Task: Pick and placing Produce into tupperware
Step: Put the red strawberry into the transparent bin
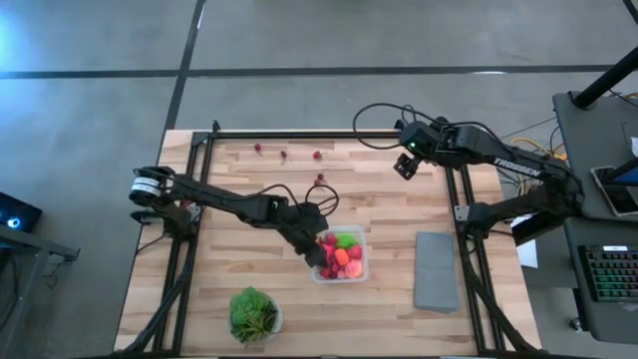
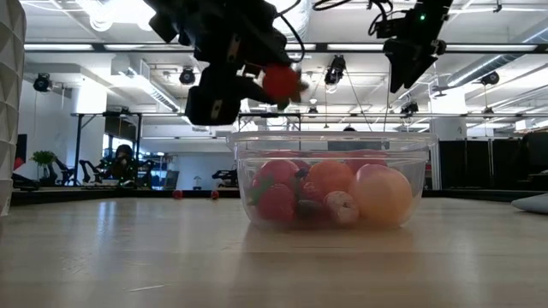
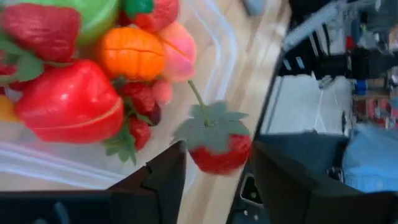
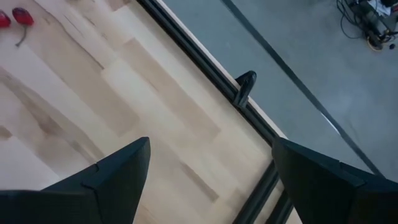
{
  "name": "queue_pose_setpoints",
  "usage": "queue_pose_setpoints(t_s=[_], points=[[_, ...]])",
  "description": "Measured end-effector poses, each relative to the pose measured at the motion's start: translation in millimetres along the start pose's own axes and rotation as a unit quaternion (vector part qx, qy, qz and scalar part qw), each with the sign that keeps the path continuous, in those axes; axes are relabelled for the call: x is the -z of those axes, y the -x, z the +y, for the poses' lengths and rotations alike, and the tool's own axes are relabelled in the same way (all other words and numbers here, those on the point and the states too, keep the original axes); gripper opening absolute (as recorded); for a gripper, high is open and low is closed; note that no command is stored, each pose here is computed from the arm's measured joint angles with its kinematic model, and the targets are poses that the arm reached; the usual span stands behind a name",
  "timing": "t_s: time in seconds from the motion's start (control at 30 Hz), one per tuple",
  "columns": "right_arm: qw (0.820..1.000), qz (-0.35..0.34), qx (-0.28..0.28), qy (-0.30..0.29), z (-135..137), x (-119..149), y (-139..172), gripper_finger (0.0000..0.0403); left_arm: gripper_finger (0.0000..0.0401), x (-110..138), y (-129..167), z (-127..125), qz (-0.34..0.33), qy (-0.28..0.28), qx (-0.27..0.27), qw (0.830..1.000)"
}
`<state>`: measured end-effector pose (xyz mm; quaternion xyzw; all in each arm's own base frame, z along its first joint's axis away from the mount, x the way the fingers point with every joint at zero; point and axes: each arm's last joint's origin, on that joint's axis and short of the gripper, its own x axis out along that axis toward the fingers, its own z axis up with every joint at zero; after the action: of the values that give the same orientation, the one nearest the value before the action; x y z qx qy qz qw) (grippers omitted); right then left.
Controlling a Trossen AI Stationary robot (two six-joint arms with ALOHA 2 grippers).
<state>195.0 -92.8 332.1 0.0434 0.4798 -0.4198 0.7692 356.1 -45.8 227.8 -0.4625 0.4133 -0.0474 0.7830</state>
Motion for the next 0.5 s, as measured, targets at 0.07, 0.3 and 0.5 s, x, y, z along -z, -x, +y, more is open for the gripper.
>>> queue_pose_setpoints(t_s=[0.07, 0.3, 0.5], points=[[1.000, -0.003, -0.001, -0.002, -1, 0, 1, 0.0329, 0.0177, 0, 0, 1, -0.008, 0.009, -0.002, 1.000], [1.000, -0.021, -0.005, -0.014, -5, -7, 11, 0.0329, 0.0230, -7, 4, 3, -0.014, 0.019, 0.005, 1.000], [0.999, -0.032, -0.007, -0.017, -6, -10, 13, 0.0329, 0.0235, -16, 31, 10, -0.045, 0.019, -0.030, 0.998]])
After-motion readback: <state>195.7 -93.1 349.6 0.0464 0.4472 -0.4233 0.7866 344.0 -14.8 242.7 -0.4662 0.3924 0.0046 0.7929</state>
